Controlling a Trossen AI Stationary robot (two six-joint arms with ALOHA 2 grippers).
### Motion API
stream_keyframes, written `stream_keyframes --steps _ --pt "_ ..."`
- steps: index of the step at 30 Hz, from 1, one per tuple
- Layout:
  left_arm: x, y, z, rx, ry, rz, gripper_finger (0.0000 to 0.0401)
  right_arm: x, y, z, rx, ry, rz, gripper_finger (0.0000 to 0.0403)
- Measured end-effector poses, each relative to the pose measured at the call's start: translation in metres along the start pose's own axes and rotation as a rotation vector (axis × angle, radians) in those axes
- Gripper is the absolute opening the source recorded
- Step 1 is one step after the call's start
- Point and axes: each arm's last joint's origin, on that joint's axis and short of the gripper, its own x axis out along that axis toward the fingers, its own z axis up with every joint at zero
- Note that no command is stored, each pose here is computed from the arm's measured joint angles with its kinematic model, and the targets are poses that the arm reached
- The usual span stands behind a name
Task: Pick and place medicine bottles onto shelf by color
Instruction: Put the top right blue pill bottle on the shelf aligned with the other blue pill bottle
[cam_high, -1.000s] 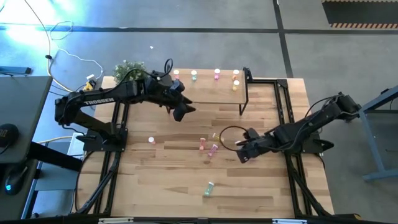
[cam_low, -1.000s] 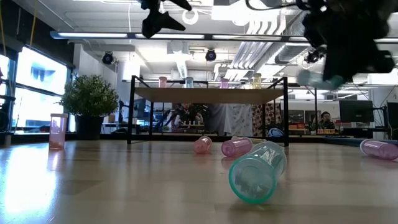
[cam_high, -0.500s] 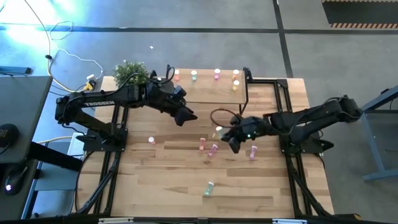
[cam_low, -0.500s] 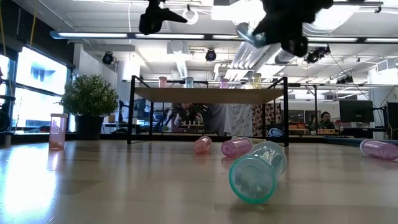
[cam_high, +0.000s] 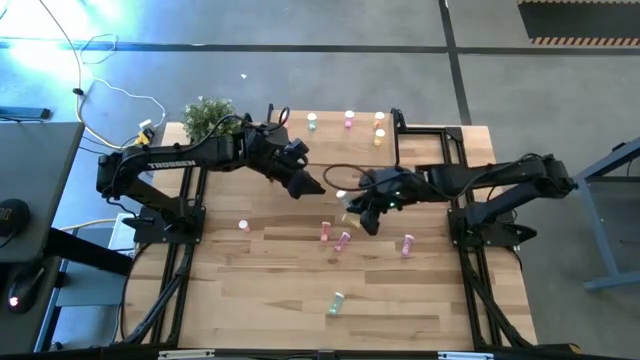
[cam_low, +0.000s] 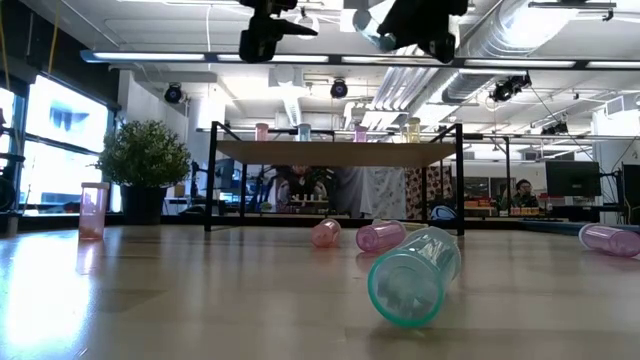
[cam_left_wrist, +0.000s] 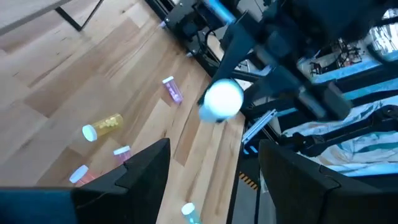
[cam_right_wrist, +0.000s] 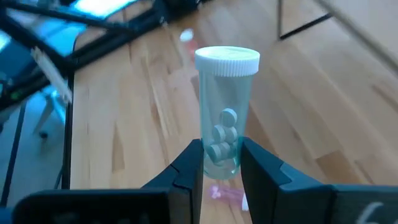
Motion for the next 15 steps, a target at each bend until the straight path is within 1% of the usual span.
stream_keyframes --steps 5,8,12,15 --pt "0.005 0.001 -0.002 0.002 0.015 0.012 0.0236 0.024 -0.001 -0.006 -0.013 0.082 -0.002 0.0072" --pt "0.013 0.005 -0.005 -0.005 0.038 0.046 0.0236 0.037 -0.001 -0.010 -0.029 0.120 0.007 0.0072" --pt "0.028 0.010 -0.012 -0.011 0.097 0.077 0.0236 0.047 0.001 -0.009 -0.038 0.109 0.048 0.0072" --pt "0.041 0.012 -0.018 -0.008 0.133 0.087 0.0236 0.049 0.002 -0.008 -0.049 0.102 0.058 0.0072"
